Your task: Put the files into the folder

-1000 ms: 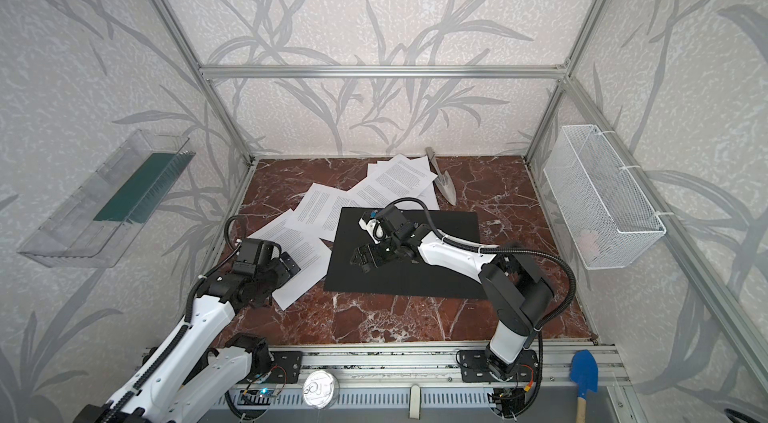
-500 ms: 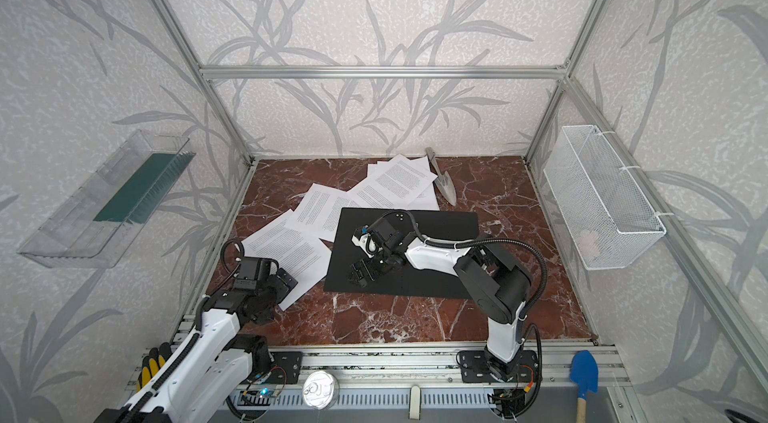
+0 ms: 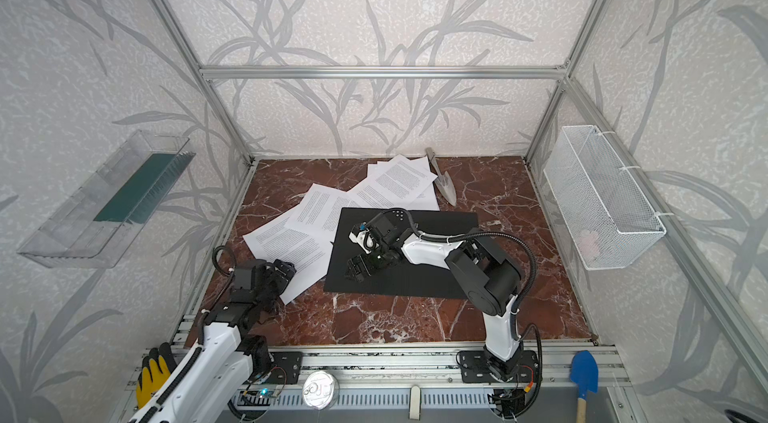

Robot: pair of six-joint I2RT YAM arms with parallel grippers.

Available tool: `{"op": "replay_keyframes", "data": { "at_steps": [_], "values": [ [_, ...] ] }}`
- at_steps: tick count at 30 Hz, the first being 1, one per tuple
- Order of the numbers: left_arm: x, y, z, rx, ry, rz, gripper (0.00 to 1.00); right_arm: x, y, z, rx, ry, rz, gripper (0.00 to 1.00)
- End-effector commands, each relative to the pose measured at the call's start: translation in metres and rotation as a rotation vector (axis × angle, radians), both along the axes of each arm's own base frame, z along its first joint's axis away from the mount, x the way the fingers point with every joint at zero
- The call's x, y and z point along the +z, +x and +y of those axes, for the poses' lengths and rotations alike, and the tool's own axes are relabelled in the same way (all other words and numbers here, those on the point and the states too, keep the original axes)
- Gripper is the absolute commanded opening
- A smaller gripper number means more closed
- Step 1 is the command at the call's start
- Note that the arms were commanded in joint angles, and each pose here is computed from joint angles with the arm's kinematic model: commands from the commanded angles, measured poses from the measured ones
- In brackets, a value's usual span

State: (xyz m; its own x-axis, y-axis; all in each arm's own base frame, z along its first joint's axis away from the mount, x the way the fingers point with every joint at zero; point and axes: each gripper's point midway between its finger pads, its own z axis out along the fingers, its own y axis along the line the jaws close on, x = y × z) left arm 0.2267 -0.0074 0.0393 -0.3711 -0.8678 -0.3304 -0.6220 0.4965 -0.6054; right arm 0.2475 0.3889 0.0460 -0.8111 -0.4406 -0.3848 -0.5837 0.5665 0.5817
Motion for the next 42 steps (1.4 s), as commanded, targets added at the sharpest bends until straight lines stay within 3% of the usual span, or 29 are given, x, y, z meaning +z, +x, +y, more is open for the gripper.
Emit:
{"op": "replay_keyframes", "data": {
  "at_steps": [1,13,23,25,33,40,42],
  "values": [
    [-0.027,-0.017,-0.009,0.014,-0.086,0.056,1.0,-0.03,-0.013,-0.013,-0.008,-0.081,0.101,0.96],
    [0.011,0.021,-0.028,-0.11,-0.129,-0.178,1.0,-0.036,-0.016,-0.009,0.005,-0.076,0.137,0.94],
    [0.028,0.048,-0.04,-0.206,-0.115,-0.253,1.0,-0.039,-0.018,-0.007,0.013,-0.073,0.156,0.93],
    [0.024,0.049,-0.035,-0.202,-0.078,-0.209,1.0,-0.039,-0.018,-0.007,0.014,-0.072,0.159,0.93],
    [0.054,0.073,-0.054,-0.336,-0.083,-0.373,1.0,-0.04,-0.018,-0.005,0.02,-0.066,0.17,0.92],
    [0.057,0.086,-0.065,-0.423,-0.075,-0.386,1.0,-0.039,-0.017,-0.005,0.018,-0.062,0.169,0.92],
    [0.048,0.088,-0.06,-0.394,-0.071,-0.336,1.0,-0.04,-0.017,-0.005,0.016,-0.063,0.171,0.92]
  ]
}}
